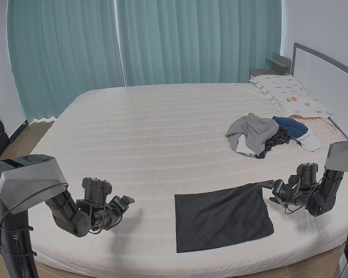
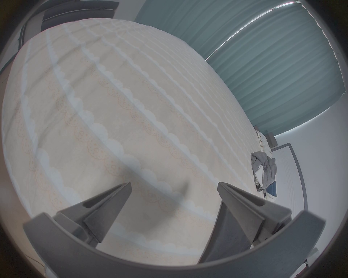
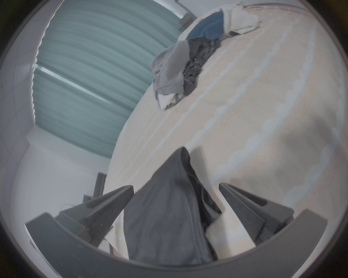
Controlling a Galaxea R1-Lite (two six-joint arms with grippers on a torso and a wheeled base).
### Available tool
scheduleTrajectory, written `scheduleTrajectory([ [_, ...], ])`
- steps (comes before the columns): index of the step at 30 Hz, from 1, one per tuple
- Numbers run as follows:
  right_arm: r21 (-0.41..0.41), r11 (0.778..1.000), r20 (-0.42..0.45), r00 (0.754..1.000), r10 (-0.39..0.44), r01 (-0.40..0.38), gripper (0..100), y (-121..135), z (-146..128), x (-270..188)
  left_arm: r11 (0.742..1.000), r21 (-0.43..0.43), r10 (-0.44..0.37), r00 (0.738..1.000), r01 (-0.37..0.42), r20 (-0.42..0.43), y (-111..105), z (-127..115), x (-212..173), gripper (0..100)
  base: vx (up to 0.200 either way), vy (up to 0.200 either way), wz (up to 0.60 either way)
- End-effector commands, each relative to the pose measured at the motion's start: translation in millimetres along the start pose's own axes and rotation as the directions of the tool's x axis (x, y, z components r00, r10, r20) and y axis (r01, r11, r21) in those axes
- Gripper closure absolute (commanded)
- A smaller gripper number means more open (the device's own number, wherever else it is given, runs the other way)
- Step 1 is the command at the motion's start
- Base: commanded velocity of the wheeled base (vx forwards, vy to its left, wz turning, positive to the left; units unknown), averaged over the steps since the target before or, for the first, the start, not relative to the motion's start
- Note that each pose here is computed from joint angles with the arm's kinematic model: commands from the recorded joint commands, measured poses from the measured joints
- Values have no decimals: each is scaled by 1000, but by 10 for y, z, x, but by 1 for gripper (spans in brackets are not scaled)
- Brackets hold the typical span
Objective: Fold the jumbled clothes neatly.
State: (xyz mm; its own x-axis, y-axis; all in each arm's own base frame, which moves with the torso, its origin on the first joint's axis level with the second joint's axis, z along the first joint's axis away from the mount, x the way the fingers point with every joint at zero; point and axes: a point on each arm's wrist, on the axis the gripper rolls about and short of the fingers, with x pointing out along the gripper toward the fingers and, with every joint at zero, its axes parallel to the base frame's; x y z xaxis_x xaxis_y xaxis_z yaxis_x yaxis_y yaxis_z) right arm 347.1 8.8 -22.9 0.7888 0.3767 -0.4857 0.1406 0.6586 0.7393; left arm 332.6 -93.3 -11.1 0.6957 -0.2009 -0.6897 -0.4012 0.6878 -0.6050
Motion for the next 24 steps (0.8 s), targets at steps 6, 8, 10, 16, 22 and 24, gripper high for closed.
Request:
scheduleTrajectory([
  [6,-167,985,-140,988,-66,42,0,-120,-227,-417,1000,-1,2,1000,-2,-2,5,-3,3,0,-200,0,0],
  [8,-197,979,-159,984,-77,45,0,-140,-277,-429,1000,-1,1,1000,-1,-1,4,-2,3,0,0,0,0],
  [10,-209,977,-168,982,-84,47,0,-158,-303,-431,1000,0,0,1000,0,0,0,0,4,0,0,0,0],
  [16,-220,975,-179,981,-76,35,0,-138,-339,-408,1000,0,2,1000,-2,-2,5,-3,3,0,0,0,0],
  [22,-226,974,-198,978,-73,28,0,-147,-387,-307,1000,0,2,1000,-2,-2,5,-3,3,0,0,0,0],
  [24,-229,973,-205,975,-82,33,100,-145,-422,-292,1000,0,1,1000,-1,-1,4,-2,3,0,0,0,0],
])
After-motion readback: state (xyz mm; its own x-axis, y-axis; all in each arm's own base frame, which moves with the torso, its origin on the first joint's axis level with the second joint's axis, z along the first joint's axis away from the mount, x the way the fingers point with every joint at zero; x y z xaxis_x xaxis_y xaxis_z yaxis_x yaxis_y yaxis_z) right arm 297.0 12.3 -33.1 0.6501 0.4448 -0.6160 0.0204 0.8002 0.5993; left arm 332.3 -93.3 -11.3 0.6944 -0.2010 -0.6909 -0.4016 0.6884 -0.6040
